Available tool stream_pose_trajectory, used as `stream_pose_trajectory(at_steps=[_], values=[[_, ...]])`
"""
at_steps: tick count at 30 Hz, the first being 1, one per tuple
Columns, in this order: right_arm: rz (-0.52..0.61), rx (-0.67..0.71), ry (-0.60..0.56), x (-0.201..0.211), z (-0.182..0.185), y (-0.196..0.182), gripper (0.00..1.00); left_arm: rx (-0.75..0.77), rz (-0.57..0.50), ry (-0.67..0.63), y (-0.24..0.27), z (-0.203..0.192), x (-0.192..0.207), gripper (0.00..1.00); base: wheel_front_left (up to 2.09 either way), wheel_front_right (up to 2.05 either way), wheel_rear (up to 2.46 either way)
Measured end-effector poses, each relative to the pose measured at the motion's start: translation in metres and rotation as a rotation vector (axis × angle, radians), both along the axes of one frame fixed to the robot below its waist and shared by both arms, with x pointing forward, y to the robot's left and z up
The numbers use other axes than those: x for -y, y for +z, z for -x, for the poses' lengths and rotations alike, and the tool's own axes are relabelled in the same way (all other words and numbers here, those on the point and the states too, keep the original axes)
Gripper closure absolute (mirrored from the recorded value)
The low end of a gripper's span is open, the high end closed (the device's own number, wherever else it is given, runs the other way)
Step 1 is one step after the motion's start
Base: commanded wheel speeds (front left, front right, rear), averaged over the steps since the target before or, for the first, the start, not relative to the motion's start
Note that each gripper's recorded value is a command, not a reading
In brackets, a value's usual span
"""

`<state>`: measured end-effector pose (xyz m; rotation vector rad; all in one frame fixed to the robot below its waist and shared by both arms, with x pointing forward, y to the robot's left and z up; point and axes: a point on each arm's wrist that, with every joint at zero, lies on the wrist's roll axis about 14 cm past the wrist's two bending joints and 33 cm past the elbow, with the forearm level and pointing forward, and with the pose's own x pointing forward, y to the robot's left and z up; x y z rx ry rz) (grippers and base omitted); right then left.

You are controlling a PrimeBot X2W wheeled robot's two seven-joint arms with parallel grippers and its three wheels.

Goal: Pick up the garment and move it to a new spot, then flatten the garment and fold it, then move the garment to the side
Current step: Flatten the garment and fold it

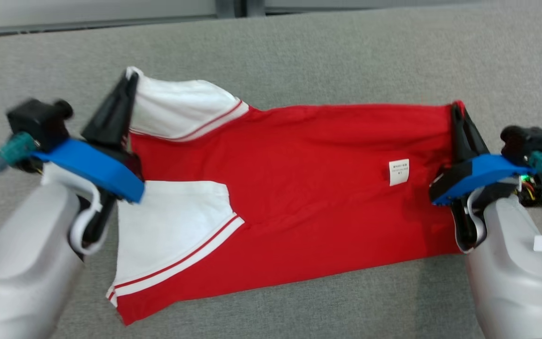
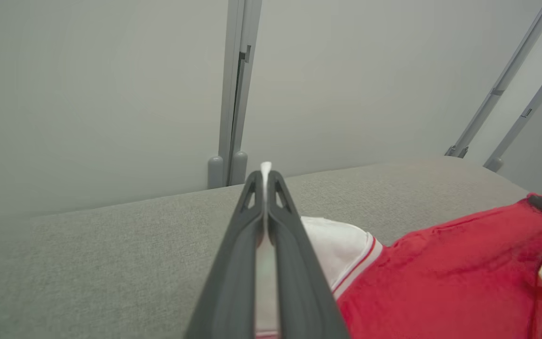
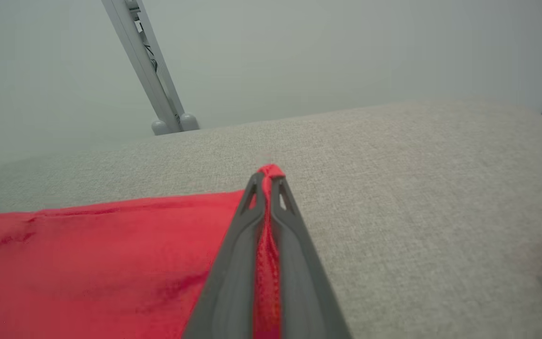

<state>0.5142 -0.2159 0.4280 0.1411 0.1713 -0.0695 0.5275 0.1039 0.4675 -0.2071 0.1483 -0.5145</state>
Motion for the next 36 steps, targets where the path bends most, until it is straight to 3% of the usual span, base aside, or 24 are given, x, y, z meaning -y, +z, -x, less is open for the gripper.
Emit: stream_pose_trajectory(at_steps=[11, 21, 33, 34, 35, 36], values=[[-0.037, -0.014, -0.04, 0.005, 0.042, 0.006, 1.0, -0.05, 0.025, 0.04, -0.01, 0.074, 0.004, 1.0, 0.0, 0.0, 0.0], [-0.067, -0.089, -0.061, 0.007, 0.086, -0.016, 1.0, -0.163, 0.046, 0.069, -0.043, 0.131, 0.01, 1.0, 0.0, 0.0, 0.0], [-0.068, -0.15, -0.064, 0.005, 0.106, -0.035, 1.0, -0.251, 0.048, 0.152, -0.069, 0.166, -0.008, 1.0, 0.0, 0.0, 0.0], [-0.07, -0.157, -0.068, 0.005, 0.108, -0.037, 1.0, -0.254, 0.048, 0.164, -0.071, 0.167, -0.011, 0.74, 0.0, 0.0, 0.0], [-0.069, -0.163, -0.07, 0.006, 0.109, -0.039, 0.85, -0.256, 0.052, 0.182, -0.071, 0.168, -0.016, 0.18, 0.0, 0.0, 0.0], [-0.066, -0.166, -0.07, 0.006, 0.11, -0.04, 0.26, -0.258, 0.05, 0.194, -0.072, 0.169, -0.019, 0.0, 0.0, 0.0, 0.0]])
